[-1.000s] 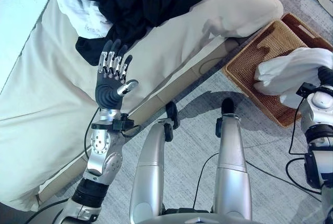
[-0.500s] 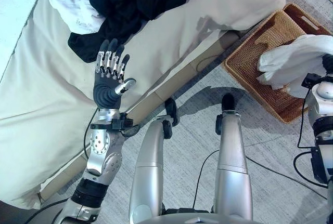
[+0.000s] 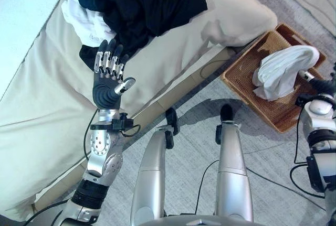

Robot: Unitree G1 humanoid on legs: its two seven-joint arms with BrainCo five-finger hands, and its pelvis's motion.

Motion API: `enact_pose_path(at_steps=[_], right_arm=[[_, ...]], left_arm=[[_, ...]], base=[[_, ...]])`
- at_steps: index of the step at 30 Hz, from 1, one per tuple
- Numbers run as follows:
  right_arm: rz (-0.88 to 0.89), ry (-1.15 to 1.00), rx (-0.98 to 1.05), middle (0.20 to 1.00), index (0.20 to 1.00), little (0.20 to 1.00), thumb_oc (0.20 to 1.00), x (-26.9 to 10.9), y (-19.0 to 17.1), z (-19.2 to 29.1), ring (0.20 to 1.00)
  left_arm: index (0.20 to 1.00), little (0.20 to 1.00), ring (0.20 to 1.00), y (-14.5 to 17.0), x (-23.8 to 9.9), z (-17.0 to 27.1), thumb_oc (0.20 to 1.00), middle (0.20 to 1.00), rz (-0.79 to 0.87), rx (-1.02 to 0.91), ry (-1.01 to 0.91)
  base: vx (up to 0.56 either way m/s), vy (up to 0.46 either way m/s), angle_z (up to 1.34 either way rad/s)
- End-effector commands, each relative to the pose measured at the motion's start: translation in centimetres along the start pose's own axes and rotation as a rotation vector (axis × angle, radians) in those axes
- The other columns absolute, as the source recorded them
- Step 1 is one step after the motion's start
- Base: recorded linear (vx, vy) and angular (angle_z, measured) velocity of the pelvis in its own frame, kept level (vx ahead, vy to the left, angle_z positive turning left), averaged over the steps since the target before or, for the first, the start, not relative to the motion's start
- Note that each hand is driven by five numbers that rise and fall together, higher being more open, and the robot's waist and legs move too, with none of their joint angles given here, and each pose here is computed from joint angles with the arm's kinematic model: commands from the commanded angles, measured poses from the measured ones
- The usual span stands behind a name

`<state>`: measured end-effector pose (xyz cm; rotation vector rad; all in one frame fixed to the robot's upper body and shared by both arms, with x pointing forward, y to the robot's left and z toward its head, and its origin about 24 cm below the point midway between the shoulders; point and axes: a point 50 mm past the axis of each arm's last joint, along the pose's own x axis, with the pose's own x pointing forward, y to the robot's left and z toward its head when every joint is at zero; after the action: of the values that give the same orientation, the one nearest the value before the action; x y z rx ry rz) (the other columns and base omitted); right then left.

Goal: Pick up clothes into the bucket

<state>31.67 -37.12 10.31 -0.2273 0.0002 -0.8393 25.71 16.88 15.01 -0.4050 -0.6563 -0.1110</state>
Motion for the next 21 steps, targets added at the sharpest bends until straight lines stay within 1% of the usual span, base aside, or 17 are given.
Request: enact_pose_path(at_steps=[1, 3, 5, 9, 10, 11, 12, 13, 14, 15, 16, 17, 21], right_arm=[[0.025, 0.01, 0.036, 1.0, 1.0, 1.0, 1.0, -1.5, 0.4, -2.0, 1.0], [0.042, 0.018, 0.047, 1.0, 1.0, 1.0, 1.0, -2.1, 0.7, -2.7, 1.0], [0.127, 0.019, 0.029, 1.0, 1.0, 1.0, 1.0, -4.0, 2.2, -4.1, 1.0], [0.186, 0.035, 0.025, 1.0, 1.0, 1.0, 1.0, -6.1, 3.2, -5.8, 1.0], [0.186, 0.035, 0.025, 1.0, 1.0, 1.0, 1.0, -6.1, 3.2, -5.8, 1.0], [0.206, 0.047, 0.047, 1.0, 1.0, 1.0, 1.0, -7.1, 3.6, -6.4, 1.0], [0.206, 0.047, 0.047, 1.0, 1.0, 1.0, 1.0, -7.1, 3.6, -6.4, 1.0], [0.247, 0.043, 0.064, 1.0, 1.0, 1.0, 1.0, -8.3, 4.1, -6.9, 1.0], [0.247, 0.043, 0.064, 1.0, 1.0, 1.0, 1.0, -8.3, 4.1, -6.9, 1.0], [0.293, 0.051, 0.053, 1.0, 1.0, 1.0, 1.0, -9.6, 4.5, -7.6, 1.0], [0.293, 0.052, 0.052, 1.0, 1.0, 1.0, 1.0, -9.7, 4.5, -7.7, 1.0], [0.345, 0.017, 0.057, 1.0, 1.0, 1.0, 1.0, -10.5, 5.1, -7.3, 1.0], [0.385, 0.018, 0.109, 1.0, 1.0, 1.0, 1.0, -11.7, 5.4, -7.4, 1.0]], left_arm=[[1.0, 1.0, 1.0, 1.6, -0.2, 0.8, 1.0, 1.0, 0.073, 0.051, -0.082], [1.0, 1.0, 1.0, 1.9, -0.3, 0.5, 1.0, 1.0, 0.089, 0.047, -0.071], [1.0, 1.0, 1.0, 2.9, -0.9, -0.2, 1.0, 1.0, 0.131, 0.082, -0.03], [1.0, 1.0, 1.0, 3.7, -1.5, -0.9, 1.0, 1.0, 0.152, 0.141, 0.015], [1.0, 1.0, 1.0, 3.7, -1.5, -0.9, 1.0, 1.0, 0.152, 0.142, 0.014], [1.0, 1.0, 1.0, 4.2, -1.7, -1.3, 1.0, 1.0, 0.163, 0.176, 0.043], [1.0, 1.0, 1.0, 4.1, -1.7, -1.3, 1.0, 1.0, 0.163, 0.177, 0.043], [1.0, 1.0, 1.0, 4.7, -2.1, -1.7, 1.0, 1.0, 0.168, 0.243, 0.076], [1.0, 1.0, 1.0, 4.7, -2.1, -1.7, 1.0, 1.0, 0.168, 0.244, 0.076], [1.0, 1.0, 1.0, 5.2, -2.6, -2.2, 1.0, 1.0, 0.181, 0.285, 0.12], [1.0, 1.0, 1.0, 5.2, -2.7, -2.2, 1.0, 1.0, 0.181, 0.286, 0.121], [1.0, 1.0, 1.0, 5.9, -3.4, -2.9, 1.0, 1.0, 0.188, 0.338, 0.175], [1.0, 1.0, 1.0, 6.6, -4.1, -3.3, 1.0, 1.0, 0.196, 0.412, 0.227]], base=[[0.04, -0.1, 0.09], [0.04, -0.071, 0.12], [0.07, -0.096, 0.12], [0.07, -0.062, 0.24], [0.1, -0.063, 0.25], [0.05, -0.046, 0.21], [0.15, -0.09, 0.28], [0.07, -0.038, 0.25], [0.14, -0.071, 0.31], [0.06, -0.03, 0.24], [0.14, -0.054, 0.33], [0.09, -0.032, 0.24], [0.1, -0.036, 0.14]])
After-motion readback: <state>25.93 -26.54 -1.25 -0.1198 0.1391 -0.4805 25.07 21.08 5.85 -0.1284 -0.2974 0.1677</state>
